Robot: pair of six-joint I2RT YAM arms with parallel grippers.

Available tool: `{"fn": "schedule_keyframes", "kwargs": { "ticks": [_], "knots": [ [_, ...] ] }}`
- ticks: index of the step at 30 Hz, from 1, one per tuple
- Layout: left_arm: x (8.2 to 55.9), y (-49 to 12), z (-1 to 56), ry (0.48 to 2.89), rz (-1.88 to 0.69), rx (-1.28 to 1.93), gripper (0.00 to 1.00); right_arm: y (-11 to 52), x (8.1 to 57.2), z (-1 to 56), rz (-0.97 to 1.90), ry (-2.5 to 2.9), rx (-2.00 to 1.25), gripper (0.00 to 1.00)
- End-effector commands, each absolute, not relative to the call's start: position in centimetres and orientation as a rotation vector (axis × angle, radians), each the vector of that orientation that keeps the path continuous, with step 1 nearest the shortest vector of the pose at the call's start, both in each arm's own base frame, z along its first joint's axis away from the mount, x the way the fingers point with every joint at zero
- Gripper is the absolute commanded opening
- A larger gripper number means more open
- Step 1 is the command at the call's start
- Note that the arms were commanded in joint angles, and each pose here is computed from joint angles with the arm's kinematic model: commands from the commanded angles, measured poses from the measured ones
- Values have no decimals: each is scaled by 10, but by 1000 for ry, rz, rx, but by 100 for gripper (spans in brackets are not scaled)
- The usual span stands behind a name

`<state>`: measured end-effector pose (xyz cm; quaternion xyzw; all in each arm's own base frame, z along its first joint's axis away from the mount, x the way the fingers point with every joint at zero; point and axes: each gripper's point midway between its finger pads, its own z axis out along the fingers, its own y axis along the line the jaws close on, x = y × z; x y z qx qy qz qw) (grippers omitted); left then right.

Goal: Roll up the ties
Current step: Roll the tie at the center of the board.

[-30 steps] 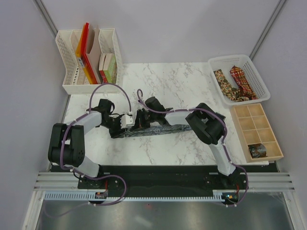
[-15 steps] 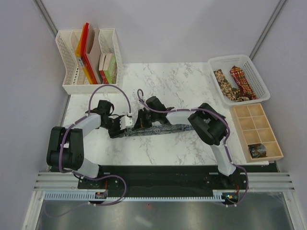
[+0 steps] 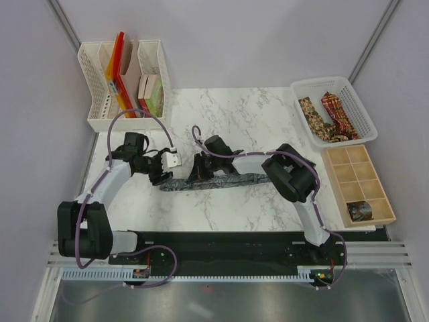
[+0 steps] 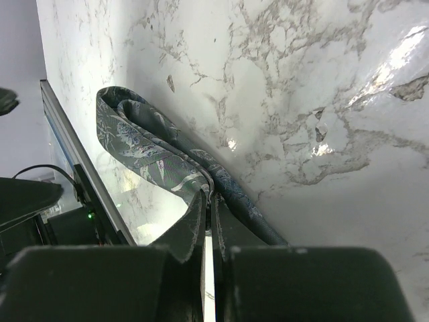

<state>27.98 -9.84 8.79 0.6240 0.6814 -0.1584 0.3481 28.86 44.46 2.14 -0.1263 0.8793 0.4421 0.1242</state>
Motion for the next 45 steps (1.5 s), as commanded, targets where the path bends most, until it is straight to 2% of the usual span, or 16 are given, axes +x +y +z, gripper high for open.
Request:
{"fn": "schedule_keyframes", "kwargs": {
  "ticks": [1,7,12,15,18,22,28,34,38,42,45],
  "knots": [
    [274,-120,99,1761,-556,1567,60,440,295,11,1213,2579,-373,0],
    [281,-113,62,1920,-576,1588,43,440,293,12,1222,2586,-365,0],
    [278,-98,30,2023,-532,1643,37,442,294,18,1240,2578,-357,2],
    [273,-91,16,2066,-521,1660,33,444,292,28,1288,2569,-329,9],
    [266,-91,10,2070,-534,1673,29,451,291,45,1364,2532,-305,22],
    [265,-90,8,2070,-532,1684,26,459,295,63,1400,2484,-324,32],
    [267,-89,6,2064,-530,1695,23,453,298,79,1394,2437,-325,27],
    [267,-89,7,2050,-519,1707,22,452,301,77,1398,2467,-279,41],
    [267,-88,5,2053,-514,1715,22,450,307,72,1337,2467,-285,39],
    [265,-87,3,2059,-522,1717,21,456,303,91,1462,2409,-219,28],
    [265,-87,2,2058,-520,1723,21,460,300,102,1540,2365,-206,27]
  ]
}}
